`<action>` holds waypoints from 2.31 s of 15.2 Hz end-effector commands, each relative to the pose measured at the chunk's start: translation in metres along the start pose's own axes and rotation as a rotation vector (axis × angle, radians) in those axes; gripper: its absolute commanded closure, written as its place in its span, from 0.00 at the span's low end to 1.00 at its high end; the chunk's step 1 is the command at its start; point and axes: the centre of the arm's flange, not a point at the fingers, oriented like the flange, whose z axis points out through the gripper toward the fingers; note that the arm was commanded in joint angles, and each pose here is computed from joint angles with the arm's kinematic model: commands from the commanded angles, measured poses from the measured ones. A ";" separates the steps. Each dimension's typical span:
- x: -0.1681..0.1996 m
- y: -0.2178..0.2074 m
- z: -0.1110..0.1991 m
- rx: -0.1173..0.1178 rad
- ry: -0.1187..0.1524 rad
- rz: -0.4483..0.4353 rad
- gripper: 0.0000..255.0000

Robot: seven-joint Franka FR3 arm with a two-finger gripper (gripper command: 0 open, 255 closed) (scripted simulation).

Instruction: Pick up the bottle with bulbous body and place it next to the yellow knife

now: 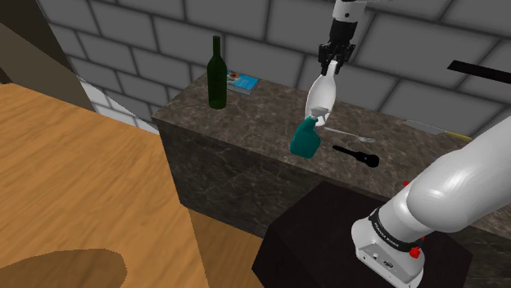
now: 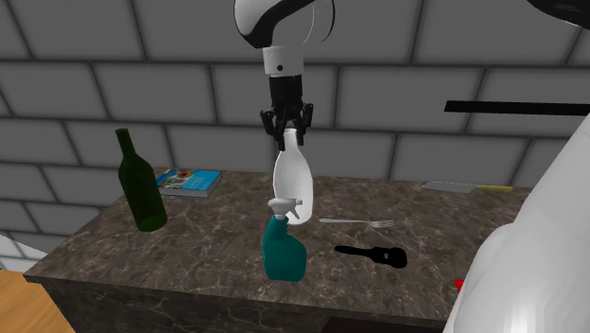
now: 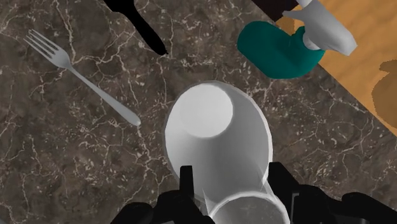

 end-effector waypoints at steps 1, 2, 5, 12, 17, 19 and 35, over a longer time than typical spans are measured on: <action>-0.002 0.000 -0.011 0.000 0.000 0.000 1.00; -0.002 0.000 -0.016 0.000 0.000 0.000 1.00; -0.004 0.000 -0.032 0.000 0.000 0.000 1.00; -0.009 0.000 -0.069 0.000 0.000 0.000 1.00; -0.012 0.000 -0.095 0.000 0.000 0.000 1.00; -0.013 0.000 -0.106 0.000 0.000 0.000 1.00; -0.024 0.001 -0.189 0.000 0.000 0.000 1.00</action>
